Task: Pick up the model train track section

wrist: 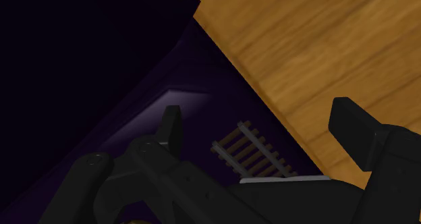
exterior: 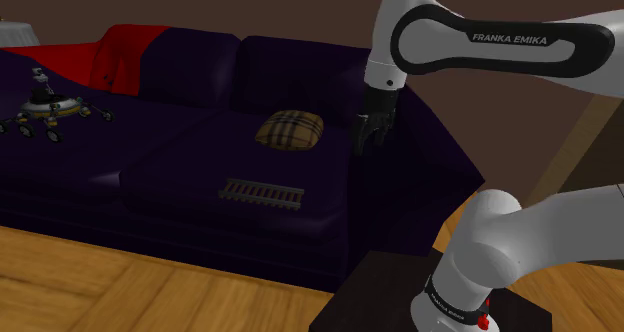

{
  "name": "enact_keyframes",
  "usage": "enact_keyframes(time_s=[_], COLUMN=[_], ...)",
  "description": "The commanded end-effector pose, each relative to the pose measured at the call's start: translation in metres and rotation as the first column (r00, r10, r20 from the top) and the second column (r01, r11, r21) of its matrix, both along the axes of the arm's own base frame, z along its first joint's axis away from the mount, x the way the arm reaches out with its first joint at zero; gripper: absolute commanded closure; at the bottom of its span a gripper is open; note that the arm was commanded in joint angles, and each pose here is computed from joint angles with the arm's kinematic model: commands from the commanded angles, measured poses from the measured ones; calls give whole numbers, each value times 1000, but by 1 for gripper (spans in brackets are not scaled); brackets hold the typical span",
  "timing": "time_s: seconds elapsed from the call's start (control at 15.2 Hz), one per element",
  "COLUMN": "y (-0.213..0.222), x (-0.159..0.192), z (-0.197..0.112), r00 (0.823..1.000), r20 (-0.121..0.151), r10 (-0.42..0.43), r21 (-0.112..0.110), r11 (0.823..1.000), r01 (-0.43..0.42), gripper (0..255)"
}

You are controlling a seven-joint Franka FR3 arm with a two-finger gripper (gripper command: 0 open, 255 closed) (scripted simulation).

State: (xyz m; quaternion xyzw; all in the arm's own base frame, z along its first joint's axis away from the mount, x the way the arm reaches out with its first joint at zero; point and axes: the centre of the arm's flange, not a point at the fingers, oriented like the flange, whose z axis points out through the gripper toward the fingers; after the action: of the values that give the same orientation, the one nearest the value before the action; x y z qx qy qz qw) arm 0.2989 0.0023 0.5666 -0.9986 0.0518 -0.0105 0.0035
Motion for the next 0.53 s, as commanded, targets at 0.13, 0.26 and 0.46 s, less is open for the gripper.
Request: enact_keyframes(time_s=[0.13, 0.26, 0.46], y=[-10, -20, -32], x=[20, 40, 71], z=[-16, -31, -55], r00=[999, 997, 990], r20=[-1, -1, -1], r10=[40, 80, 140], r21=[11, 23, 40], r11=[999, 997, 989], r01=[-40, -80, -139], gripper=[0, 0, 0])
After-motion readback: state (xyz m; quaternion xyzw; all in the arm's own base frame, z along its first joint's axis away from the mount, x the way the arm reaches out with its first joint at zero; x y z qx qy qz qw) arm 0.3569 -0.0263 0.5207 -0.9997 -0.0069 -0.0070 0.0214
